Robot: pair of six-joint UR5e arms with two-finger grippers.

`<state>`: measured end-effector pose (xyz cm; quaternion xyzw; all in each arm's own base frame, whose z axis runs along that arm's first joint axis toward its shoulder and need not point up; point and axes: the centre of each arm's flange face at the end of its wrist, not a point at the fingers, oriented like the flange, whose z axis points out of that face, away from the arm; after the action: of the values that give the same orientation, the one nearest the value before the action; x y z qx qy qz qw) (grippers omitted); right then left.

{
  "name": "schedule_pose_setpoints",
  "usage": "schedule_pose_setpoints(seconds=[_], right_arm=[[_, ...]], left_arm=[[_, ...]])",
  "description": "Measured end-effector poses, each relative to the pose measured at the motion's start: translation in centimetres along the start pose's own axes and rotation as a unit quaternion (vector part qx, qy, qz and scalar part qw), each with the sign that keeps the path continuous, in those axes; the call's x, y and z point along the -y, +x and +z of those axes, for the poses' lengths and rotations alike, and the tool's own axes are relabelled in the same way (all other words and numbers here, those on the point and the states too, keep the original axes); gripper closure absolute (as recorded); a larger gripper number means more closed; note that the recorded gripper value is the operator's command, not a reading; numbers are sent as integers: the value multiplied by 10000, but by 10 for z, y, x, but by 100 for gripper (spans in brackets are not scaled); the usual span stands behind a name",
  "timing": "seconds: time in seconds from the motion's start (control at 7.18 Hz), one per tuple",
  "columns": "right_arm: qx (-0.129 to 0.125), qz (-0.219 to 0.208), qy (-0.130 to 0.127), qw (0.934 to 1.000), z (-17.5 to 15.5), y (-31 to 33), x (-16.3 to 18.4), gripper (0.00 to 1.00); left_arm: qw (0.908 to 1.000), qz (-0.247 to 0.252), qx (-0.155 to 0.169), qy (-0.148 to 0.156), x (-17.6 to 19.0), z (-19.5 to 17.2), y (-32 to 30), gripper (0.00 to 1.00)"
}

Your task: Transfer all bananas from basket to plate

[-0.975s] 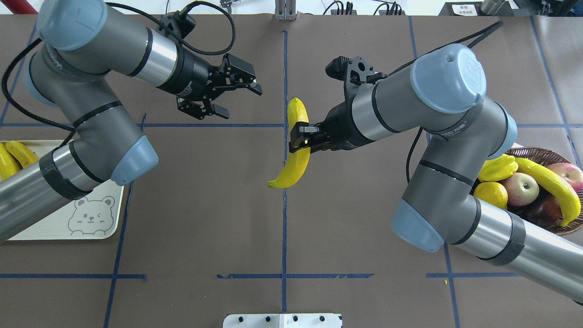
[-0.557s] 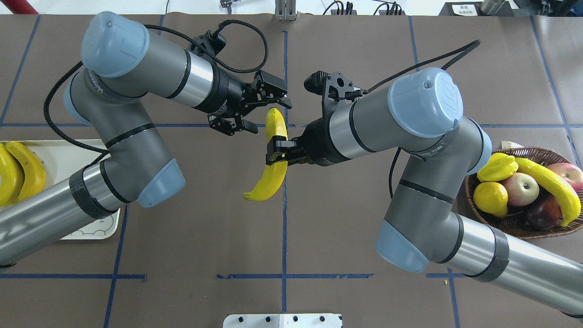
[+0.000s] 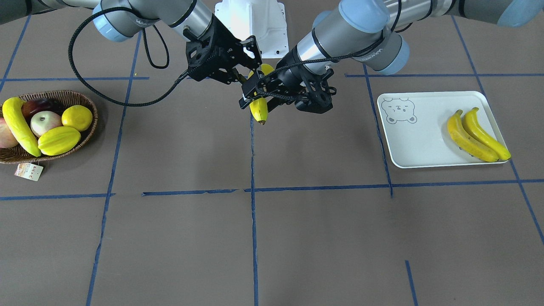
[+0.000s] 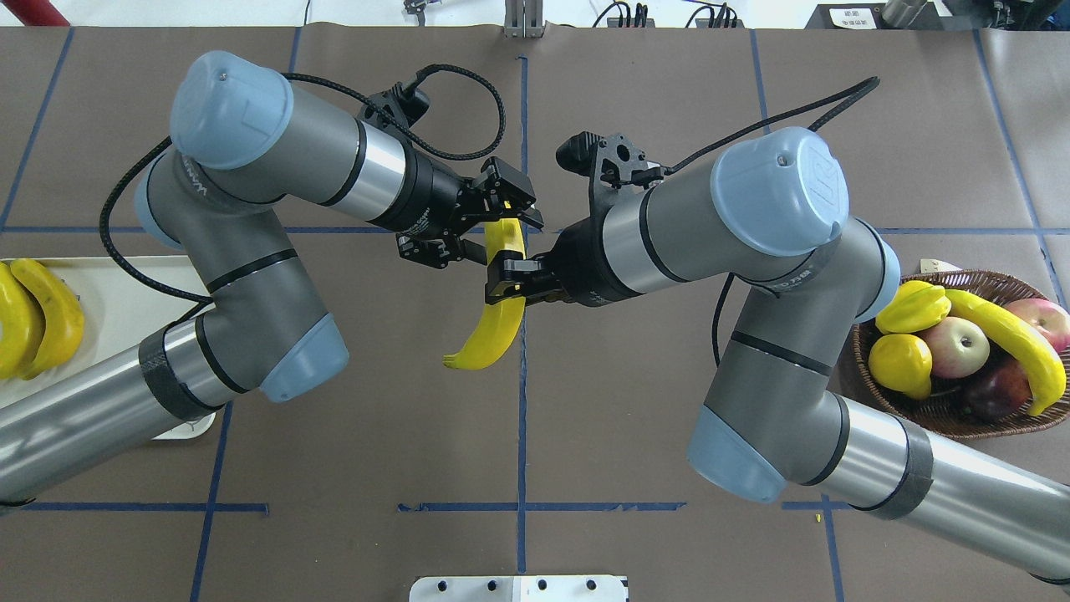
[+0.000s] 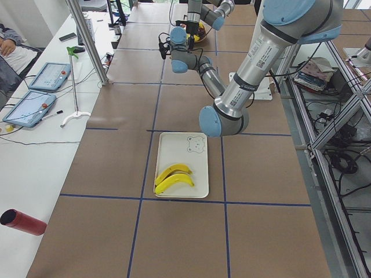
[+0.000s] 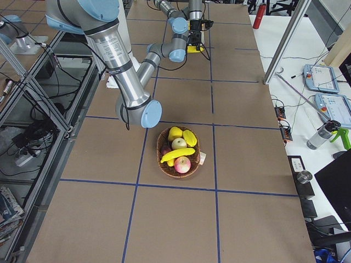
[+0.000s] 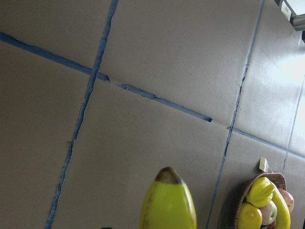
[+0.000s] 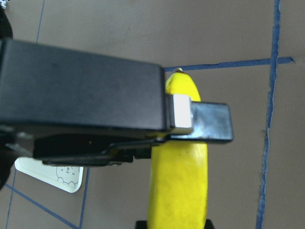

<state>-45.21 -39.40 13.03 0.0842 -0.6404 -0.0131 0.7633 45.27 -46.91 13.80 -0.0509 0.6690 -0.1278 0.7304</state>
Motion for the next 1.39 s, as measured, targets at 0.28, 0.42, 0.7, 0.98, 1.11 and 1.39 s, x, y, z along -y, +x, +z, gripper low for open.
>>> schedule_pose_setpoints(seconds=[0.28, 0.42, 0.7, 0.98, 1.11, 1.39], right_arm=[[4, -2, 1, 10000, 0, 0, 0, 2], [5, 2, 5, 10000, 0, 0, 0, 1], [-3, 24, 18, 10000, -1, 0, 1, 1], [-24, 42, 94, 9999, -8, 2, 10, 1], [-92, 85, 147, 9998, -13, 7, 17, 1], [-538, 303, 204, 9979, -18, 25, 35, 1]], left_arm=[[10000, 15, -28, -13, -1, -1, -2, 100], [10000, 26, -47, -12, 0, -2, -3, 100], [10000, 25, -59, 4, 1, -5, -5, 100], [10000, -7, -17, 49, 6, -10, -16, 100], [9999, -71, 45, 129, 12, -11, -28, 100], [9968, -399, 294, 624, 37, -17, -65, 100]])
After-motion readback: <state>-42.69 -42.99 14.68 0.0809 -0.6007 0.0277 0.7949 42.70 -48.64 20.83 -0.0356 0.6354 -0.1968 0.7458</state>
